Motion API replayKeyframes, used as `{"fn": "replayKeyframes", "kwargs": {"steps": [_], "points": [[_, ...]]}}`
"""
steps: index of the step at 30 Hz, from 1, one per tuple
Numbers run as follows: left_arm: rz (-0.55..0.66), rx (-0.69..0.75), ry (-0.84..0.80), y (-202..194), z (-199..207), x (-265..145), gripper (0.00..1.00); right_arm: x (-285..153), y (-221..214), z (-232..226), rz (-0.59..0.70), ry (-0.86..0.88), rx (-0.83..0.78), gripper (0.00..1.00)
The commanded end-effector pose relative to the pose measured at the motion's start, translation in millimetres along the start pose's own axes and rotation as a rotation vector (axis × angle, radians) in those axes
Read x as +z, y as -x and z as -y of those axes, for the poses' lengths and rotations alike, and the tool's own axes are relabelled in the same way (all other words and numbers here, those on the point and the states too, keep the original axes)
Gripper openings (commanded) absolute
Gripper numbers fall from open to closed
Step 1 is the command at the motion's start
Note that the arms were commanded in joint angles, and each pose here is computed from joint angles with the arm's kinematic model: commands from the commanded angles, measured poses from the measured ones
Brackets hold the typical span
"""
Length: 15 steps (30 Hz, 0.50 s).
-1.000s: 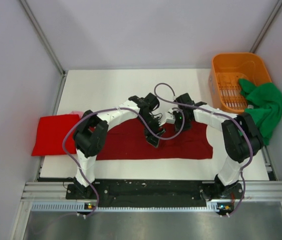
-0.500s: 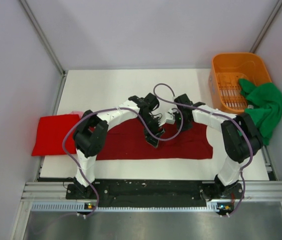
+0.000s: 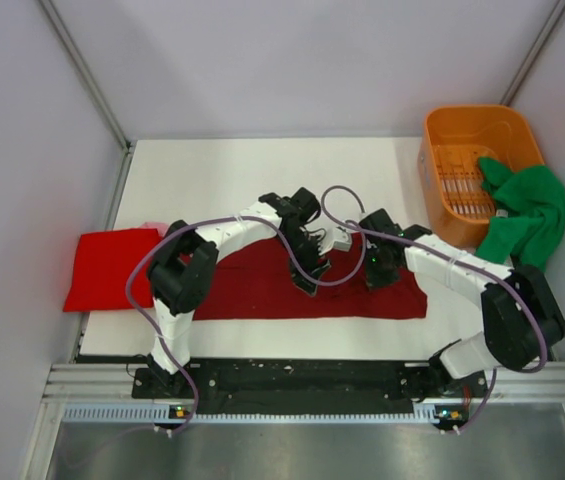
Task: Fold and stack the t-shirts
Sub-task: Fold the other side of the tshirt into a rectangle
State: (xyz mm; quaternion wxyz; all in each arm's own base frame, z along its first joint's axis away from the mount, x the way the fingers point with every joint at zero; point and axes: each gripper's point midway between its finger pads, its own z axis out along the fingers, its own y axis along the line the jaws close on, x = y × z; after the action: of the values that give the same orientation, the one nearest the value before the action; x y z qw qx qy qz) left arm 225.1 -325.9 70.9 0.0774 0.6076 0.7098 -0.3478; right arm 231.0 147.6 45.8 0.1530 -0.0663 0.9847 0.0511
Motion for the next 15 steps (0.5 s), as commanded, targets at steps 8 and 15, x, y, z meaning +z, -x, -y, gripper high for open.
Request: {"fn": "replayKeyframes", "kwargs": {"steps": [8,15], "points": [[-0.010,0.016,0.034,-5.6,-8.8,5.5,0.64,-11.9,-47.7,2.9,-0.050,0.021,0.134,0.00],[-0.018,0.028,0.045,-8.5,-10.3,5.1,0.64,-14.6,-64.9,14.4,-0.080,-0.030,0.179,0.14]]}}
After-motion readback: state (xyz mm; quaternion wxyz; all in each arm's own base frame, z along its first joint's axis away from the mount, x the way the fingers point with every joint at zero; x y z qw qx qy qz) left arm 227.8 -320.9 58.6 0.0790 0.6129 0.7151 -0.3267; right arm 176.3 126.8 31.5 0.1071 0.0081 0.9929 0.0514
